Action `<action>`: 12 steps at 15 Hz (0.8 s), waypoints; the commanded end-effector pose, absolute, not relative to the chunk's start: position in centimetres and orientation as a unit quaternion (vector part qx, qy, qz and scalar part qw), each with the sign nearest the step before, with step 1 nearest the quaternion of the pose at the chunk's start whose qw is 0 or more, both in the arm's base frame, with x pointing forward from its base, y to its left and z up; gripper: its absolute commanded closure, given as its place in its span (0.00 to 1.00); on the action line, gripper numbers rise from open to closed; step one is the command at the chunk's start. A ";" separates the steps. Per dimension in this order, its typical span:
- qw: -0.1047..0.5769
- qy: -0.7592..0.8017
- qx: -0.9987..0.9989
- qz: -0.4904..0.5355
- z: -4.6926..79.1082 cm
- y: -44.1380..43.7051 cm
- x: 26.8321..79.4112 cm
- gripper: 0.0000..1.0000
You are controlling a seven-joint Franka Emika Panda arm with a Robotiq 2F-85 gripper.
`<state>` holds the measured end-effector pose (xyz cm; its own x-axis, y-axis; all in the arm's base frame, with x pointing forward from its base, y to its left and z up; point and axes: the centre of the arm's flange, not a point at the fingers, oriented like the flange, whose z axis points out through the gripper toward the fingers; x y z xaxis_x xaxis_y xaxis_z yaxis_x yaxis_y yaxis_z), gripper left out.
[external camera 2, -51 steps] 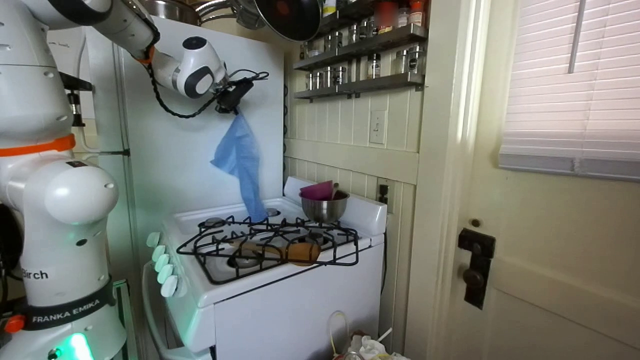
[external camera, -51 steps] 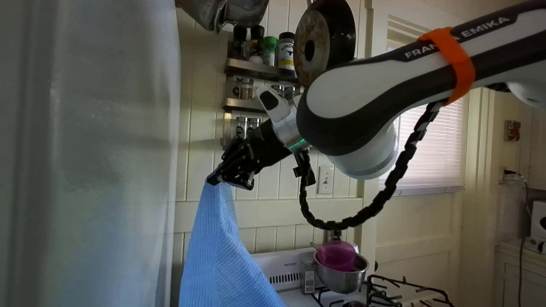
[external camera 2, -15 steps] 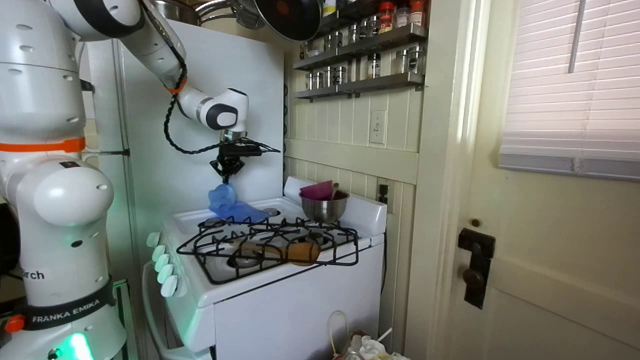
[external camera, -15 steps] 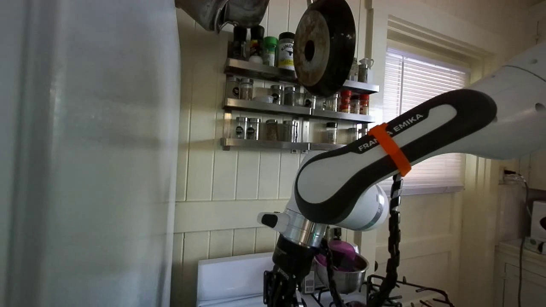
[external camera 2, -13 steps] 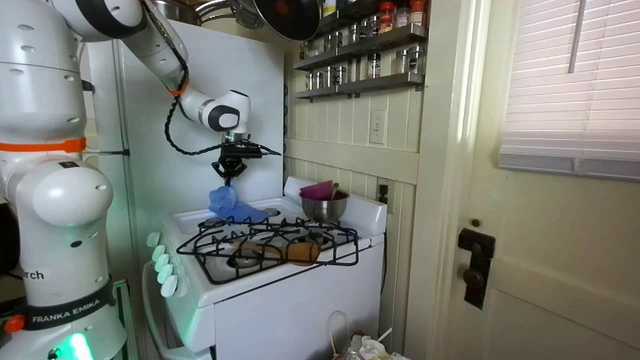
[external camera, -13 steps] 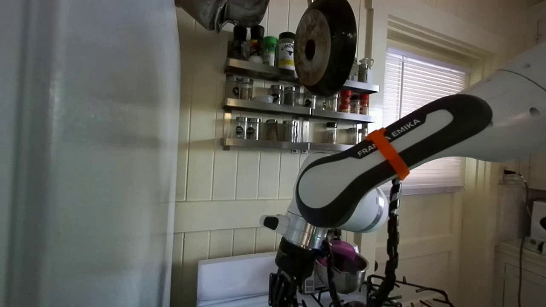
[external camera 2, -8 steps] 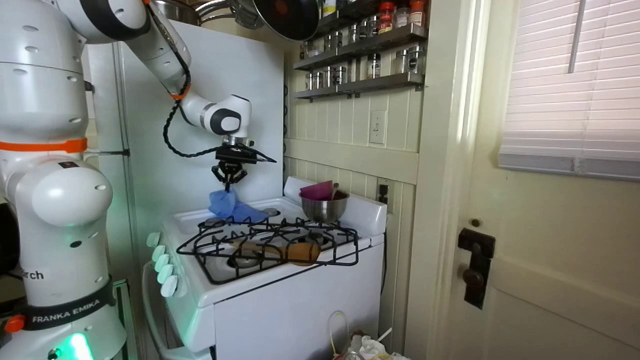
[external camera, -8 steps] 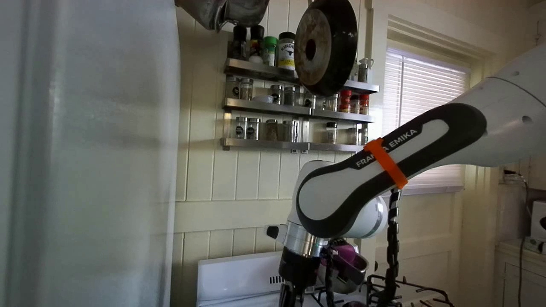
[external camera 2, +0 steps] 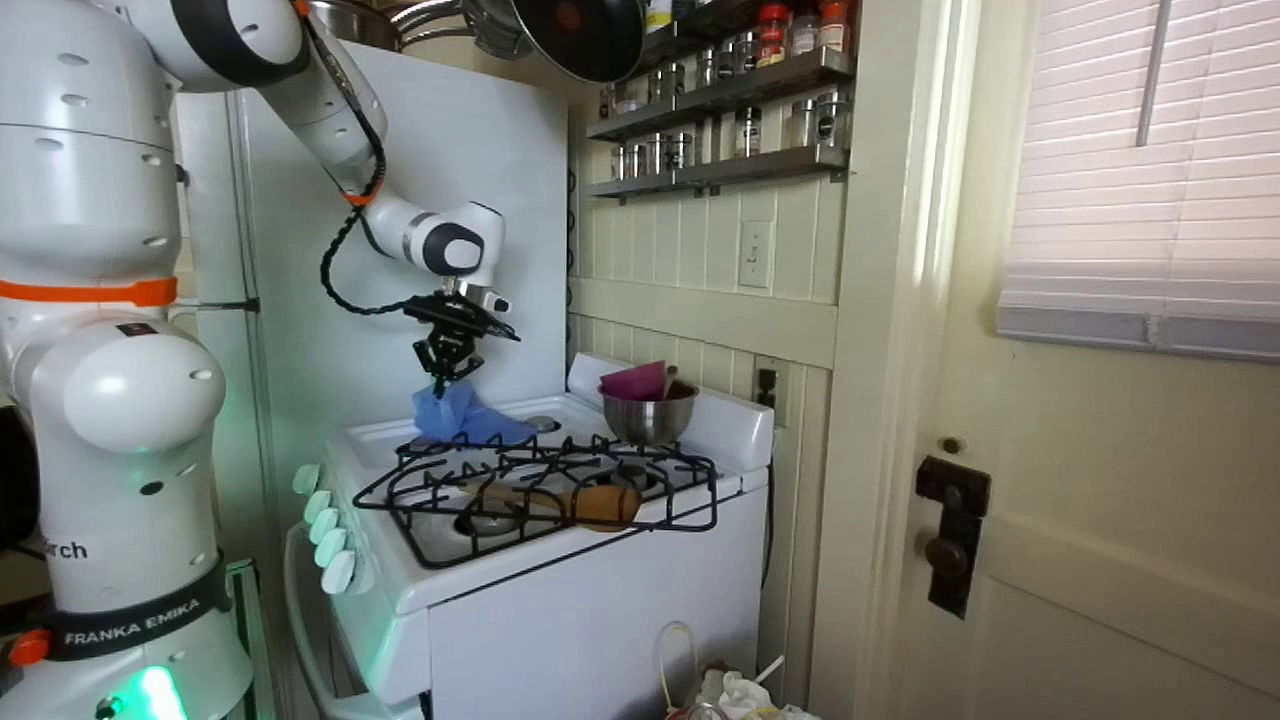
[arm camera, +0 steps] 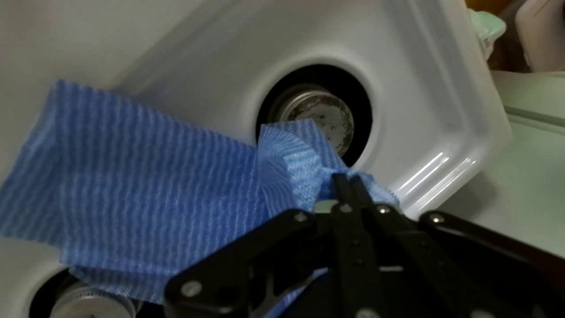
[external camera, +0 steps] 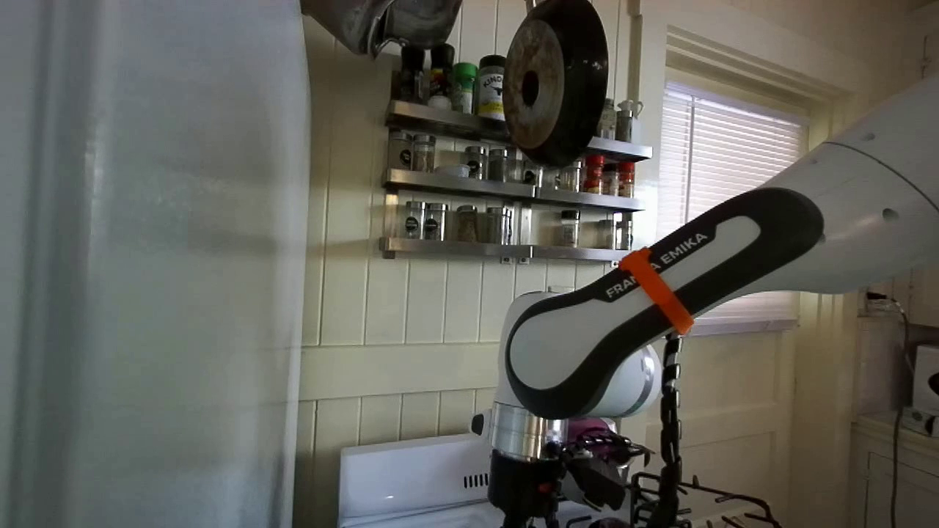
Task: Use the blue towel to wipe the stove
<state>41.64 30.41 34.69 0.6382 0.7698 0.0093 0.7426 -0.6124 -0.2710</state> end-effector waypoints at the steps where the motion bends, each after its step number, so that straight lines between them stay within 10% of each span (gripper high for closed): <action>1: 0.135 -0.356 -0.920 0.092 34.5 30.7 41.4 0.81; 10: 0.120 -0.321 -0.939 0.025 37.7 31.5 41.1 0.15; 11: 0.123 -0.332 -0.934 0.037 36.7 30.9 41.8 0.33; 12: 0.123 -0.330 -0.935 0.034 37.1 31.1 41.7 0.24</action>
